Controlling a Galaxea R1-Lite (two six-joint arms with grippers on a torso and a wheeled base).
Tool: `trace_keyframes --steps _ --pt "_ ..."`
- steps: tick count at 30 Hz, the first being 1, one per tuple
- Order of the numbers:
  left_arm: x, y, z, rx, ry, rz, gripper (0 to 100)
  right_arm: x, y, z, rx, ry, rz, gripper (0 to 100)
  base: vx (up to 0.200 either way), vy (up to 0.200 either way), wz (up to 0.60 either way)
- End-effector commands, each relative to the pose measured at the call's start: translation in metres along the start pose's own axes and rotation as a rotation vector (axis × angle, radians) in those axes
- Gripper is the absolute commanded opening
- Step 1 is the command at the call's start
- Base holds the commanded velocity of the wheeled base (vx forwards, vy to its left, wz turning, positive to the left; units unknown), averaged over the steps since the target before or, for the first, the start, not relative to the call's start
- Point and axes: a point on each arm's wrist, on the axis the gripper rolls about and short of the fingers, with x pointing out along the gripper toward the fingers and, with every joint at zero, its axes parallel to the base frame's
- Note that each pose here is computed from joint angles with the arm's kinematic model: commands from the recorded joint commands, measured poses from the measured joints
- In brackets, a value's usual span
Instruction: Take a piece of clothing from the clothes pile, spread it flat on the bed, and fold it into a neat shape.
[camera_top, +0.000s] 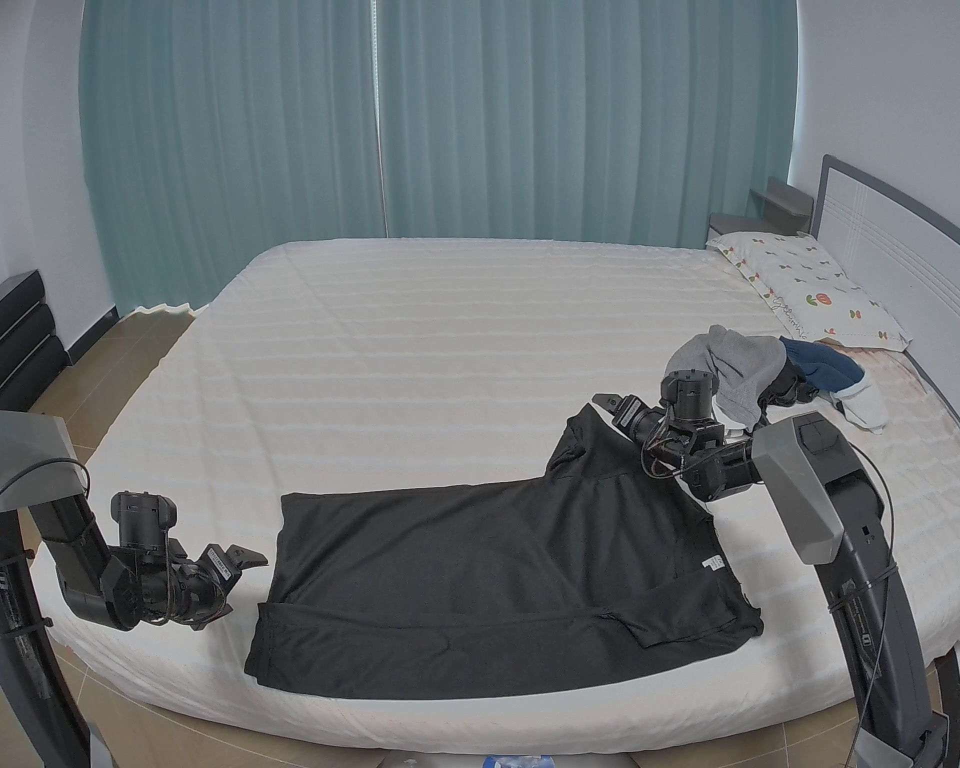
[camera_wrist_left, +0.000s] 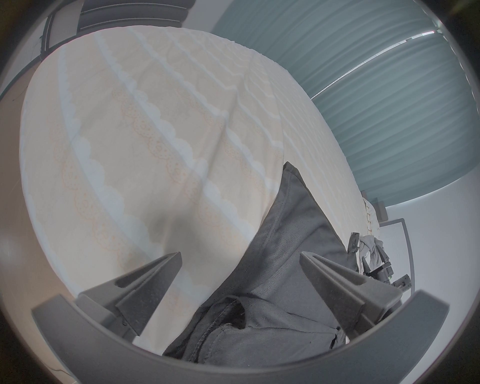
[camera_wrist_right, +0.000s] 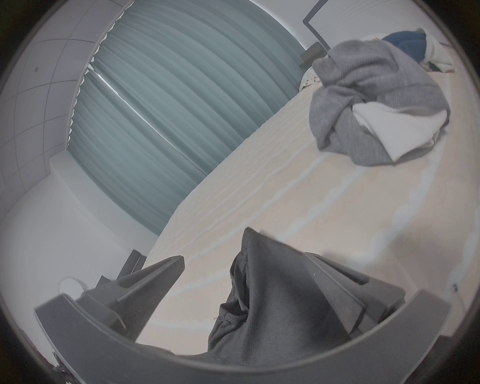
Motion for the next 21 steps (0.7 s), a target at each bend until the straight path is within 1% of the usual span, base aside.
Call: trace_keyframes --steps 1,4,5,6,7,9,13,15,17,21 --pt "-0.001 -0.001 0.003 -0.013 -0.010 -0.007 100 -0.029 0.007 0.034 0.004 -0.010 -0.035 100 0.000 0.000 0.00" --pt "0.000 -0.003 0.008 -0.057 -0.024 -0.023 100 -0.043 -0.001 0.034 -0.001 0.046 -0.058 100 0.000 0.000 0.00" --pt "0.001 -0.009 0.015 -0.095 -0.044 -0.046 100 -0.050 -0.008 0.035 -0.011 0.075 -0.072 100 0.000 0.000 0.00" --pt "0.001 -0.009 0.016 -0.098 -0.046 -0.049 100 -0.052 -0.008 0.036 -0.013 0.078 -0.074 100 0.000 0.000 0.00" --pt "0.003 -0.016 0.024 -0.133 -0.076 -0.072 100 -0.060 -0.013 0.039 -0.027 0.093 -0.090 100 0.000 0.000 0.00" --pt "0.004 -0.022 0.030 -0.146 -0.093 -0.093 100 -0.067 -0.017 0.040 -0.026 0.106 -0.104 100 0.000 0.000 0.00" --pt "0.007 -0.041 0.041 -0.116 -0.128 -0.149 100 -0.078 -0.014 0.042 -0.024 0.121 -0.111 100 0.000 0.000 0.00" --pt "0.009 -0.053 0.055 -0.102 -0.181 -0.182 100 -0.082 -0.014 0.038 -0.023 0.133 -0.118 100 0.000 0.000 0.00" --pt "0.018 -0.061 0.067 -0.092 -0.217 -0.193 100 -0.084 -0.012 0.036 -0.024 0.141 -0.119 100 0.000 0.000 0.00" --pt "0.047 -0.078 0.071 -0.057 -0.182 -0.192 100 -0.086 -0.012 0.034 -0.024 0.151 -0.123 100 0.000 0.000 0.00"
